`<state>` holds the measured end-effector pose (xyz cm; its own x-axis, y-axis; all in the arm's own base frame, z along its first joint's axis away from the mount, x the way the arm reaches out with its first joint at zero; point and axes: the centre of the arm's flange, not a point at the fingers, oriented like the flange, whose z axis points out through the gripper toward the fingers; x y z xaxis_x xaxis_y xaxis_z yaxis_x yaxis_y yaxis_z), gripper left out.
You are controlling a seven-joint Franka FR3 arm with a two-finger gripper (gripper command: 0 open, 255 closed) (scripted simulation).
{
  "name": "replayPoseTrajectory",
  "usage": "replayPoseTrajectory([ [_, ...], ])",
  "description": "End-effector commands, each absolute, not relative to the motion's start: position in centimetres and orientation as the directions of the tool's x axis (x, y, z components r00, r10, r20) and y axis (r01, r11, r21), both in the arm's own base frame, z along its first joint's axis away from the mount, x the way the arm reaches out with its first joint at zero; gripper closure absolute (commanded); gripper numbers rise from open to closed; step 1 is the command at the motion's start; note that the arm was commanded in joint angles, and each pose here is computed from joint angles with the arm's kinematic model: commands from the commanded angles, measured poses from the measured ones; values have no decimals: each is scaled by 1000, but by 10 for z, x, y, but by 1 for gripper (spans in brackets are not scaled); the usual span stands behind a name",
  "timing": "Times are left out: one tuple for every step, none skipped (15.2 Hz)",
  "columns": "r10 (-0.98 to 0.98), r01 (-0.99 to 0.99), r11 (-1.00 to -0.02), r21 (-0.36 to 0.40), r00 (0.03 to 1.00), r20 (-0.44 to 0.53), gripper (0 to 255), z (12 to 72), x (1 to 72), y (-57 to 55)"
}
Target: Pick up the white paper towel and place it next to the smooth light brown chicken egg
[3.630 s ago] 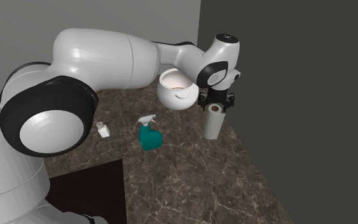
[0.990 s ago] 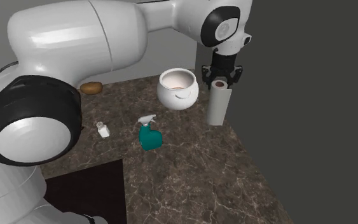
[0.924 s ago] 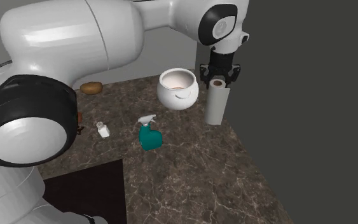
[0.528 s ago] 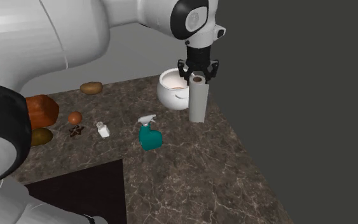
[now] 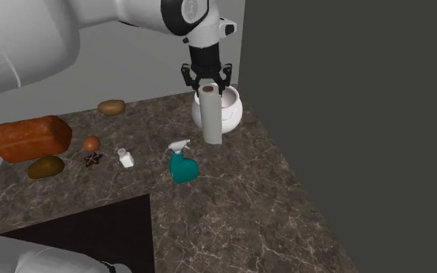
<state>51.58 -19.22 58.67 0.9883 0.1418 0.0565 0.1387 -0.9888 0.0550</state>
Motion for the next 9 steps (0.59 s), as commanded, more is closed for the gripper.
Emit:
replayPoseTrajectory([
  [140, 137, -989, 56, 989, 56, 255, 594, 512, -166],
  [140, 137, -989, 56, 989, 56, 255, 597, 510, -154],
  [140, 137, -989, 56, 989, 56, 255, 600, 507, -141],
  [140, 137, -989, 56, 989, 56, 255, 604, 505, -129],
  [140, 137, -989, 56, 989, 56, 255, 607, 503, -116],
  [140, 137, -989, 56, 989, 56, 255, 610, 500, -103],
  [140, 137, -989, 56, 989, 56, 255, 613, 498, -91],
  [140, 137, -989, 56, 989, 56, 255, 616, 496, -78],
  [140, 137, -989, 56, 989, 56, 255, 619, 493, -65],
])
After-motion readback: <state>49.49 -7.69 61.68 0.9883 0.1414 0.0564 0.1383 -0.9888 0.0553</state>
